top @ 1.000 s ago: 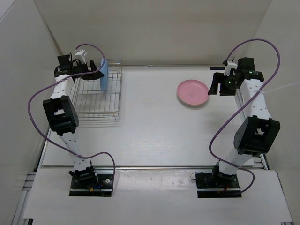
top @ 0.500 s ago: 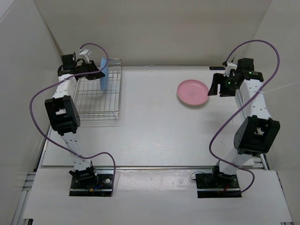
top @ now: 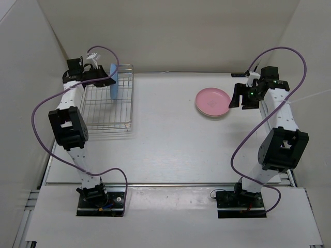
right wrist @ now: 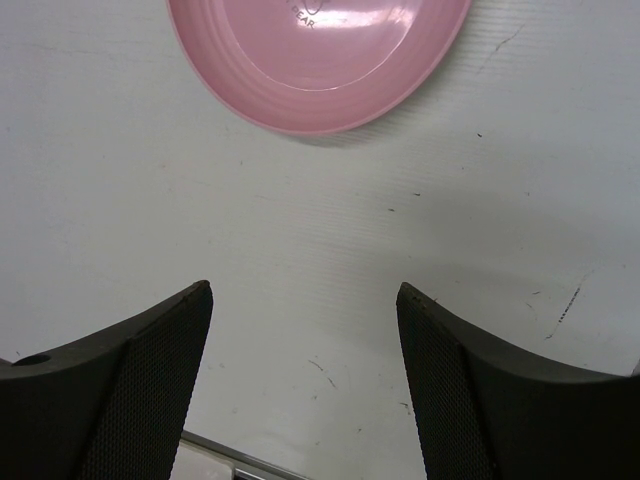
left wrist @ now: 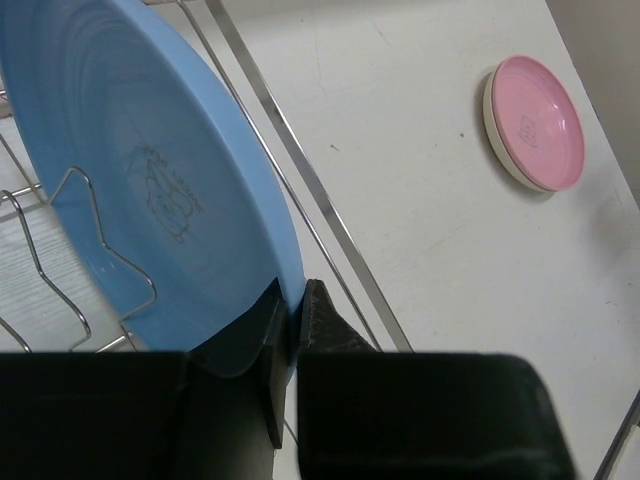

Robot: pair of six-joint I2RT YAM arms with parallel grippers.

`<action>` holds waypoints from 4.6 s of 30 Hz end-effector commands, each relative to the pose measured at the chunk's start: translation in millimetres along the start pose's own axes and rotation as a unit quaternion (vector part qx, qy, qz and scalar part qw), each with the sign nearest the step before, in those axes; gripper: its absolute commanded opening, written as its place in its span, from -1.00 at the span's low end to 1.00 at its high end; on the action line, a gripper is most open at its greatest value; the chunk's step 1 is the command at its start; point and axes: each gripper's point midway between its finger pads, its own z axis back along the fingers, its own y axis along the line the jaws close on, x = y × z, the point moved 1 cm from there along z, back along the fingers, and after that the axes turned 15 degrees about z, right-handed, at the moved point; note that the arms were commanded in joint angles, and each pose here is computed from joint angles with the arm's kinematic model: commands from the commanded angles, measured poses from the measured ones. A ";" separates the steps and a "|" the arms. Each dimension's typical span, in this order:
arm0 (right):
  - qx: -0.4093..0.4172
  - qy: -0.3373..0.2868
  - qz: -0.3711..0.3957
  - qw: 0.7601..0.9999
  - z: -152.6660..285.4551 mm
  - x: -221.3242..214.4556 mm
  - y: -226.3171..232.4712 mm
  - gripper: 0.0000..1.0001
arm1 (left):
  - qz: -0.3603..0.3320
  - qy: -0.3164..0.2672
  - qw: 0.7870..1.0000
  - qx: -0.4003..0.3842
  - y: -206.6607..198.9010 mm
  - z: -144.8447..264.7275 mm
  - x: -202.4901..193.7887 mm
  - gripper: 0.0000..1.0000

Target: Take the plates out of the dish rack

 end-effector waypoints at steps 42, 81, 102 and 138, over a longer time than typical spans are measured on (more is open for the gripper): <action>0.066 -0.230 0.326 0.915 141.9 90.2 191.9 0.56 | -0.908 0.113 0.309 0.257 -269.4 117.9 -146.2 -0.79; 0.162 -0.232 0.250 0.926 99.4 82.2 188.7 -0.71 | -0.916 0.031 0.364 0.166 -377.9 39.2 -206.1 -0.79; -0.041 -0.186 0.005 0.982 50.8 95.2 15.6 -1.00 | -0.765 -0.023 0.587 0.264 -387.2 66.4 -68.9 0.03; -0.031 -0.010 -0.044 0.999 -128.7 55.9 -87.9 -1.00 | -0.315 -0.152 0.904 0.247 -227.9 223.5 -6.2 0.32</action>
